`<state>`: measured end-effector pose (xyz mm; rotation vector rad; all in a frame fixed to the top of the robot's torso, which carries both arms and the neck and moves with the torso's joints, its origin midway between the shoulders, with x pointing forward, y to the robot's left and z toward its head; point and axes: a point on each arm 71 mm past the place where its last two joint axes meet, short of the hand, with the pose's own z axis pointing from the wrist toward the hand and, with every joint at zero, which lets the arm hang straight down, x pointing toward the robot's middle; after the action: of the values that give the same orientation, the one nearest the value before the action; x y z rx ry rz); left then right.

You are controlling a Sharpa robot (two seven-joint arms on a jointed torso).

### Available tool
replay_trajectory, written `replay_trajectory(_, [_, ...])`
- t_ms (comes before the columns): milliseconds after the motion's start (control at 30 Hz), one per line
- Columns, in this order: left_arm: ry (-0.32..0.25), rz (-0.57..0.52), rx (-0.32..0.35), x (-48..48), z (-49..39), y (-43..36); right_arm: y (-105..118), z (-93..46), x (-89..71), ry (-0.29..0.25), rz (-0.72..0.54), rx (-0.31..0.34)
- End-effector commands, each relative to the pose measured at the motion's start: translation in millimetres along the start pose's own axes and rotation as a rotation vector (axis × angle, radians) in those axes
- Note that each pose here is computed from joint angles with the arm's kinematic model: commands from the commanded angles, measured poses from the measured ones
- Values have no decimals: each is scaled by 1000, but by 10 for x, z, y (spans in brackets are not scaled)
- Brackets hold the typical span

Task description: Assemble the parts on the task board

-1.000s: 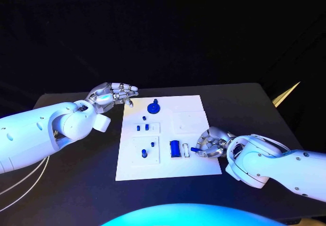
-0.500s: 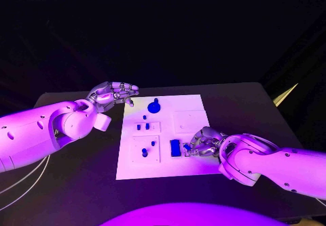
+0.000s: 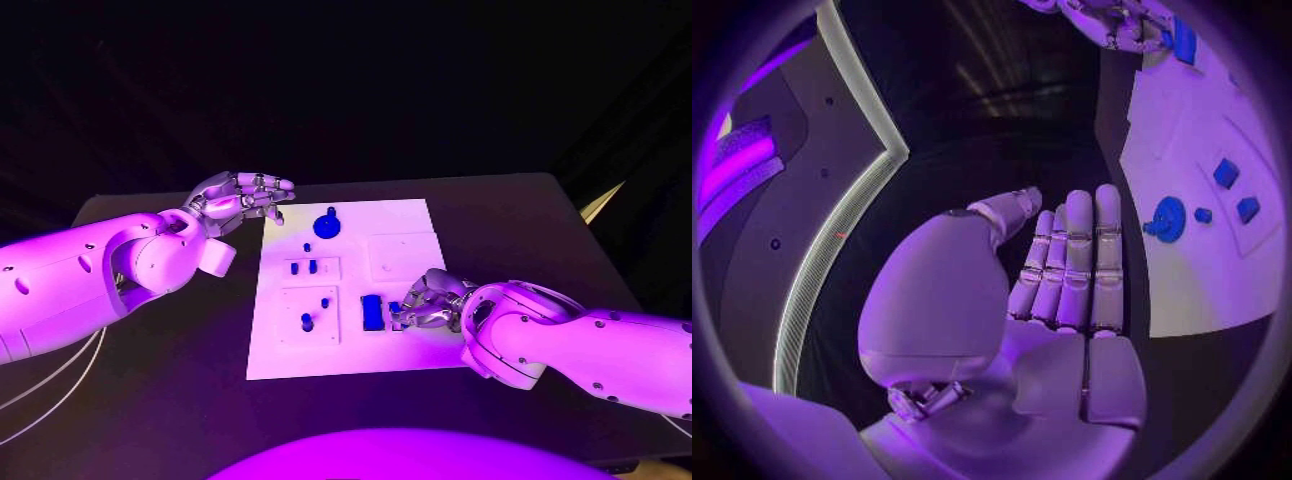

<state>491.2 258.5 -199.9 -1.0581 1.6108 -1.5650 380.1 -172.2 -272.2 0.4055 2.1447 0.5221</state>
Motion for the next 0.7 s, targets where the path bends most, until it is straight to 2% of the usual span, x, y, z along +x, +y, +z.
replay_trajectory(33, [6, -3, 2, 17, 4, -6, -3, 0, 23, 6, -10, 1])
replay_trajectory(700, [7, -3, -3, 12, 0, -3, 36, -10, 30, -8, -14, -19])
